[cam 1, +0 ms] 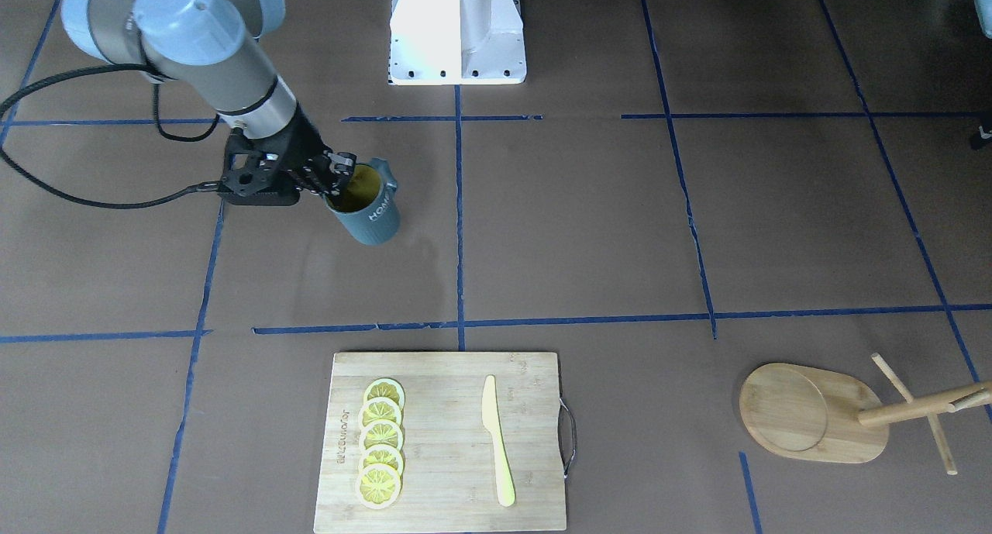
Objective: Hang cup on storage rack
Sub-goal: 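Carry the teal mug with the right gripper to the table center and set it down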
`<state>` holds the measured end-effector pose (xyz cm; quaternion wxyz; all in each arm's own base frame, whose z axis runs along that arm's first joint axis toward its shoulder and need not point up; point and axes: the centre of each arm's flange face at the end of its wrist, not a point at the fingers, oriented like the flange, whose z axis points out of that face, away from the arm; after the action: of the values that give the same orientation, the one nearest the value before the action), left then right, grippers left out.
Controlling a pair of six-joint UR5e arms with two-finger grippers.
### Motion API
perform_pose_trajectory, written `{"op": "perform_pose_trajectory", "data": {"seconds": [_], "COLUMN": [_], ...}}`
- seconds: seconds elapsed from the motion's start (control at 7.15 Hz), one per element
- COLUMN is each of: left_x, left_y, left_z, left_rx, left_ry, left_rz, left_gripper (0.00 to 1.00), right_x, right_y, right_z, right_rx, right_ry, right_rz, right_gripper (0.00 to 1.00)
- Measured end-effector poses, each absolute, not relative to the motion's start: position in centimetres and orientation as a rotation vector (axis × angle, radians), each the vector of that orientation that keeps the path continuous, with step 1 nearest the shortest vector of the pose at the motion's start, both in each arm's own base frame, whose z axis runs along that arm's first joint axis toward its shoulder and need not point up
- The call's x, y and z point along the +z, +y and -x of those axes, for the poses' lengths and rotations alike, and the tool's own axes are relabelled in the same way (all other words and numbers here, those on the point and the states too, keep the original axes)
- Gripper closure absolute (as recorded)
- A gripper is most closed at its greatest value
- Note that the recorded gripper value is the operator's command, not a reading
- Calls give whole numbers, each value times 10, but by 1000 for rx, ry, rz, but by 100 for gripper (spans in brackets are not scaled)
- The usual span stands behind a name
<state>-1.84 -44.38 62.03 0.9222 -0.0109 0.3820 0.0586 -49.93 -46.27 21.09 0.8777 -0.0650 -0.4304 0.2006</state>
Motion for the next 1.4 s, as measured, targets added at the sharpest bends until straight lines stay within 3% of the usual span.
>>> {"op": "perform_pose_trajectory", "data": {"seconds": [0.42,0.98,1.12,1.26,1.4], "left_x": [621,623,624,624,624], "left_y": [-442,-439,-439,-439,-439], "left_z": [19,19,20,20,19], "left_rx": [119,119,119,119,121], "left_ry": [785,784,783,783,783], "left_rz": [23,26,28,28,28], "left_gripper": [0,0,0,0,0], "right_x": [198,195,194,194,194], "right_y": [-474,-464,-459,-454,-451], "right_z": [541,557,561,566,569], "right_rx": [570,589,581,573,567], "right_ry": [-856,-847,-847,-845,-843], "right_rz": [204,232,235,238,241], "right_gripper": [95,86,66,38,1]}}
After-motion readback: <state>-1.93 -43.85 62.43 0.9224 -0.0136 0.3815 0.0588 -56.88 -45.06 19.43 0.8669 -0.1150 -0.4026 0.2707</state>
